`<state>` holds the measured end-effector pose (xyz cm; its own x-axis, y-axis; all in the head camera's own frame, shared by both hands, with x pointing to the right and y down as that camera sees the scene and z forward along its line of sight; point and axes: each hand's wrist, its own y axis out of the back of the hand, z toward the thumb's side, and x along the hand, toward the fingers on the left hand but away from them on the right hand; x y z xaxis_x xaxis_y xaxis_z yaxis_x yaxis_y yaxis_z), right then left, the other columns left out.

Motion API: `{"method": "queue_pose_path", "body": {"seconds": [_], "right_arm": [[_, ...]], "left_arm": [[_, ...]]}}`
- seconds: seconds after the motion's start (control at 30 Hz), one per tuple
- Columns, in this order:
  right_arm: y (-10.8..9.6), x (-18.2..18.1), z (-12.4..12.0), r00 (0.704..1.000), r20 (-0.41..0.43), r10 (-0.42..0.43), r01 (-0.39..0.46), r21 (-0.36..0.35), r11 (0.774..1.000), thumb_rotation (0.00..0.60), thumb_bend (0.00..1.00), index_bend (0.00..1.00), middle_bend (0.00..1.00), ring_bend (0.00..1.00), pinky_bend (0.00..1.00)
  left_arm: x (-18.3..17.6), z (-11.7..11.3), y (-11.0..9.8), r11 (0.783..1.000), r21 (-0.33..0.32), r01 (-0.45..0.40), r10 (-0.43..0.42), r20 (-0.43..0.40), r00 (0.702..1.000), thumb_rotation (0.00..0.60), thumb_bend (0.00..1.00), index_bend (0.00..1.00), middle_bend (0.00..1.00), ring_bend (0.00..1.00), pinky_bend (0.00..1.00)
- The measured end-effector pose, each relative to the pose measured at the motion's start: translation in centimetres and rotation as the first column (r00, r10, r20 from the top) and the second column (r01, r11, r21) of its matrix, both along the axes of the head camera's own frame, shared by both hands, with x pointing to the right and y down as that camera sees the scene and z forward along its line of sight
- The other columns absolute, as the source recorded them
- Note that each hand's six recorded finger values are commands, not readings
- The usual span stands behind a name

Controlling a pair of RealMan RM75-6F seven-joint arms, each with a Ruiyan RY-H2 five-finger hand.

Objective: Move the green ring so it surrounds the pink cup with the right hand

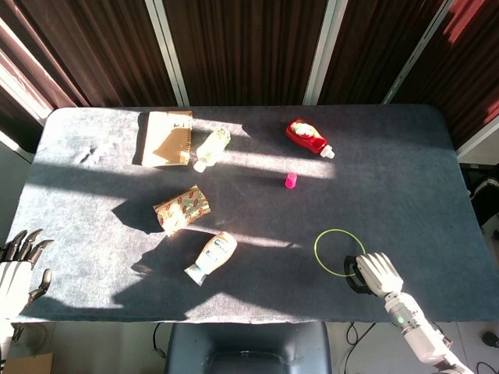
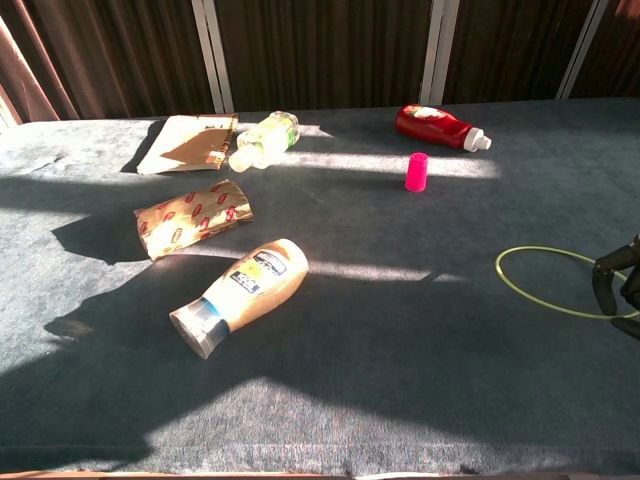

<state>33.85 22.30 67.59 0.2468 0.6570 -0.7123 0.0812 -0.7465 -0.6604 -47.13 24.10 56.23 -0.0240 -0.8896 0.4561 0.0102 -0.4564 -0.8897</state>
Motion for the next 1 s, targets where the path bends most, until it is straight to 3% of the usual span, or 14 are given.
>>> {"method": "queue_pose_path", "body": {"seconds": [0.37, 0.7, 1.0], "right_arm": [[-3.9, -0.5, -2.7, 0.998, 0.041, 0.051, -0.056, 0.147, 0.988, 0.6, 0.74, 0.84, 0.95, 1.0, 1.0], [-8.6, -1.7, -4.7, 0.993, 0.074, 0.09, -0.108, 0.276, 0.955, 0.6, 0.74, 0.84, 0.95, 1.0, 1.0], [-12.5, -4.7, -2.7, 0.997, 0.053, 0.064, -0.076, 0.283, 0.956, 0.6, 0.74, 0.84, 0.95, 1.0, 1.0]], "left_arm": [[0.0, 0.0, 0.0, 1.0, -0.001, 0.0, 0.0, 0.0, 1.0, 0.6, 0.47, 0.24, 0.09, 0.01, 0.17], [0.0, 0.0, 0.0, 1.0, -0.002, 0.0, 0.0, 0.0, 1.0, 0.6, 0.47, 0.24, 0.09, 0.01, 0.17], [0.1, 0.0, 0.1, 1.0, 0.001, -0.001, 0.001, 0.001, 1.0, 0.6, 0.47, 0.24, 0.09, 0.01, 0.17]]}}
